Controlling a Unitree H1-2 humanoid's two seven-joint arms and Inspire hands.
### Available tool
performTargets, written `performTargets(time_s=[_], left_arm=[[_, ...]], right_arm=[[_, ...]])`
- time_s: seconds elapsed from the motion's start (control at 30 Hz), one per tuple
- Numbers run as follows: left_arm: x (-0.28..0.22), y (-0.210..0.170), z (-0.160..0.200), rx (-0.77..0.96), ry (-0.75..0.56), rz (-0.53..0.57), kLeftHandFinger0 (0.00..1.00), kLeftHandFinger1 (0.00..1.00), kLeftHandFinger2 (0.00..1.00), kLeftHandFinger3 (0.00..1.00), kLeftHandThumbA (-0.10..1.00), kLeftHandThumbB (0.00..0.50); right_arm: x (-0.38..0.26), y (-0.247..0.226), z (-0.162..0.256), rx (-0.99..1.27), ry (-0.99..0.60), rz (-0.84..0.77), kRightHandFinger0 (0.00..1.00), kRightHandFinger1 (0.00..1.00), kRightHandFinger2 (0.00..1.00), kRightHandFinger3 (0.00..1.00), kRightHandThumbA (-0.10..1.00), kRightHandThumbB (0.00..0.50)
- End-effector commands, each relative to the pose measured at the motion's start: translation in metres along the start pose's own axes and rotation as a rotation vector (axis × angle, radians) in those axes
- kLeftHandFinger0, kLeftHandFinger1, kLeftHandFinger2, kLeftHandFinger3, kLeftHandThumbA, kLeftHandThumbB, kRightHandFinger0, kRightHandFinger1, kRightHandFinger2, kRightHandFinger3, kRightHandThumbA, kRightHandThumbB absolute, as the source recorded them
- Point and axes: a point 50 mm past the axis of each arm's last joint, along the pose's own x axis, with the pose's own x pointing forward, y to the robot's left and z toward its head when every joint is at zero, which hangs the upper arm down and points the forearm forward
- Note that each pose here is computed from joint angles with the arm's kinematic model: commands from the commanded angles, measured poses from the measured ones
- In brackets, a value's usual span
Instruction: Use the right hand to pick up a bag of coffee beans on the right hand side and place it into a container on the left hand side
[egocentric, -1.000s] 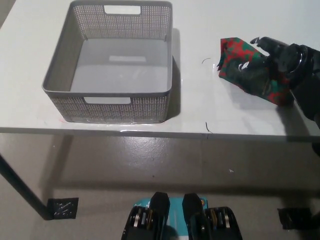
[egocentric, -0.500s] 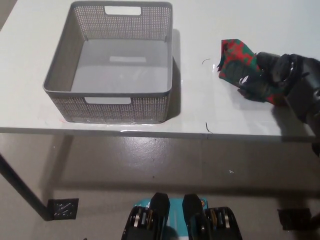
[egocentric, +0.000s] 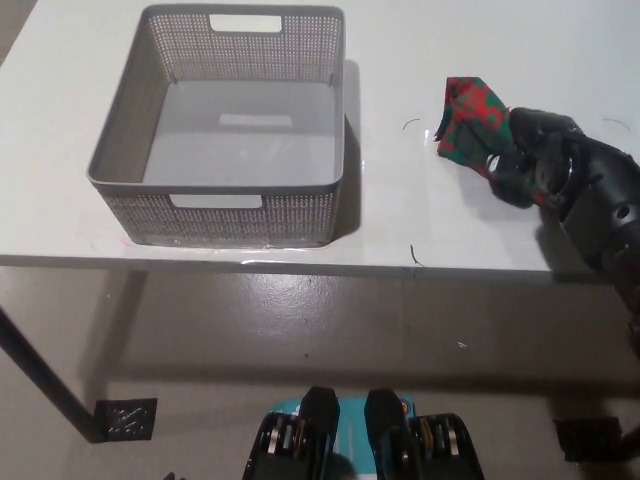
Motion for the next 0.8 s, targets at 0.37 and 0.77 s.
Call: performTargets(time_s=[0.37,0.77], left_arm=[[0.002,0.006,0.012,0.001,-0.078,0.02,1.0,1.0,1.0,1.0,1.0,0.5],[0.008,0.006,-0.016,-0.02,-0.001,0.022,1.0,1.0,1.0,1.0,1.0,0.5]], right_arm=[[-0.004,-0.03,0.013,0.186,-0.163,-0.377,0.25,0.51,0.7,0.69,-0.1,0.16],[-0.032,-0.126,0.101,0.279,-0.47,-0.639,0.0,0.45,0.82,0.94,-0.1,0.138]])
